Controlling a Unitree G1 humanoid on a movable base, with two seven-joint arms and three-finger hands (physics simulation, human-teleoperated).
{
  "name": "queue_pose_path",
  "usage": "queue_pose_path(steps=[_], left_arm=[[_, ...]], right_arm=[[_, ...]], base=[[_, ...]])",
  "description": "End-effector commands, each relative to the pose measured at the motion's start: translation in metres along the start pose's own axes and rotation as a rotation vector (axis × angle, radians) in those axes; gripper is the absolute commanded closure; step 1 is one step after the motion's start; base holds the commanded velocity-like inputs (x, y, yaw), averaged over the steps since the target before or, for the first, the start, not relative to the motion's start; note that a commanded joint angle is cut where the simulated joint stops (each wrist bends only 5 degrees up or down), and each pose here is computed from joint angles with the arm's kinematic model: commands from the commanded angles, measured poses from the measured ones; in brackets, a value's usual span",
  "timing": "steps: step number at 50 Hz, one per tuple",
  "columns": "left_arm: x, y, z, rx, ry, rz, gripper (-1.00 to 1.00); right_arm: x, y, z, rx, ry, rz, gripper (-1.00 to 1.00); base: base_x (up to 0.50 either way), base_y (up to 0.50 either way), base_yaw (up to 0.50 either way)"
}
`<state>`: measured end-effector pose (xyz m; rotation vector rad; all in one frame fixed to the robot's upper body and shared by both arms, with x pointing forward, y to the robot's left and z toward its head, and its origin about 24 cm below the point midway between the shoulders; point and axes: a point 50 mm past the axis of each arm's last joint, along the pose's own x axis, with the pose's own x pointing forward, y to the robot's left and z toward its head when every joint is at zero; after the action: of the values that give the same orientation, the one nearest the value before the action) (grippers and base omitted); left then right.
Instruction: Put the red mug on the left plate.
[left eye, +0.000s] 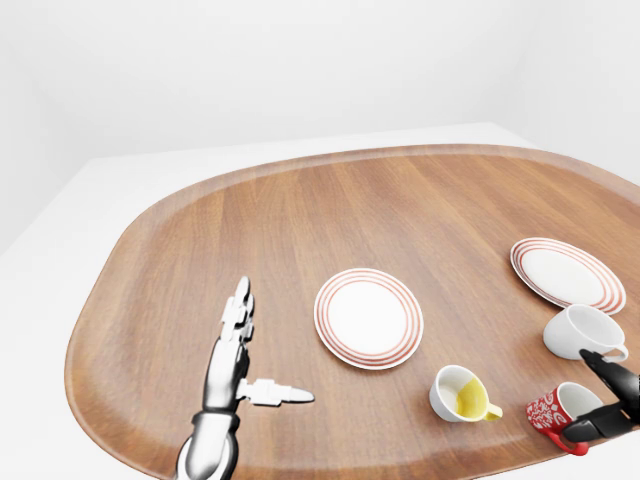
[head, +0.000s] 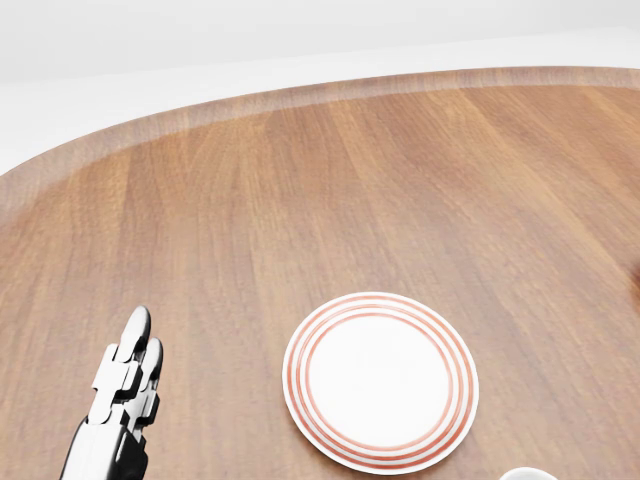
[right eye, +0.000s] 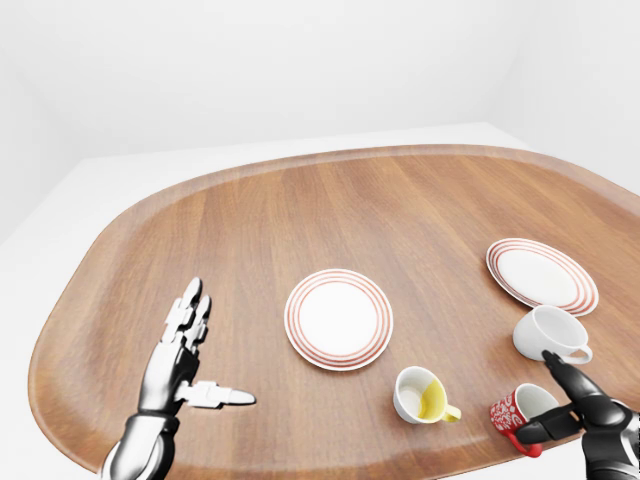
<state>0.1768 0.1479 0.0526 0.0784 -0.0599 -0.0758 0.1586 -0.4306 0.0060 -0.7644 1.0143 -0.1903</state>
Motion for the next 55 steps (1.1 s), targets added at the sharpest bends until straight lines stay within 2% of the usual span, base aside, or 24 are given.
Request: queue_pose_path(steps=[1,15,16,17,18,37,40,42,43,46,47,51,55], left_arm=[[0.0,0.0,0.0,0.0,0.001,0.0,-1.0],[0.0,0.0,0.0,0.0,0.0,0.0,-1.0],[0.0,0.0,0.0,0.0,-0.001,0.0,-1.0],[0.0,0.0,0.0,0.0,-0.001,0.0,-1.0],[0.0,0.0,0.0,0.0,-0.001,0.0,-1.0],[-0.001,0.0,-0.001,-0.001,0.003,0.001,-1.0],[0.0,0.0,0.0,0.0,0.001,0.001,-1.0],[0.0,0.0,0.0,0.002,0.001,0.0,-1.0],[0.0,0.0,0.0,0.0,0.002,0.0,-1.0],[0.0,0.001,-0.001,-0.002,0.004,0.001,-1.0],[0.0,0.002,-0.001,-0.004,0.004,0.002,-1.0],[-0.001,0.002,-0.001,-0.006,0.004,0.003,-1.0],[-0.001,0.003,-0.001,-0.009,0.006,0.005,-1.0]], right_arm=[[0.008,0.007,-0.002,0.014,0.036,0.016,-1.0],[0.013,0.017,-0.007,0.011,0.047,0.049,-1.0],[0.013,0.018,-0.008,0.007,0.048,0.047,-0.75],[0.013,0.018,-0.008,0.008,0.048,0.046,0.08],[0.012,0.017,-0.008,0.01,0.048,0.044,1.0],[0.004,0.011,-0.009,-0.006,0.044,0.035,1.0],[0.0,0.005,0.0,-0.056,0.003,0.003,1.0],[-0.007,-0.004,0.015,-0.092,-0.066,-0.042,1.0],[-0.017,-0.016,0.035,-0.13,-0.143,-0.119,1.0],[-0.036,-0.032,0.065,-0.208,-0.235,-0.219,1.0],[-0.048,-0.044,0.088,-0.248,-0.295,-0.288,1.0],[-0.075,-0.056,0.129,-0.381,-0.372,-0.354,1.0],[-0.098,-0.075,0.175,-0.435,-0.464,-0.448,1.0]], base=[[0.0,0.0,0.0],[0.0,0.0,0.0],[0.0,0.0,0.0],[0.0,0.0,0.0],[0.0,0.0,0.0],[0.0,0.0,0.0],[0.0,0.0,0.0],[0.0,0.0,0.0],[0.0,0.0,0.0],[0.0,0.0,0.0],[0.0,0.0,0.0],[0.0,0.0,0.0],[0.0,0.0,0.0]])
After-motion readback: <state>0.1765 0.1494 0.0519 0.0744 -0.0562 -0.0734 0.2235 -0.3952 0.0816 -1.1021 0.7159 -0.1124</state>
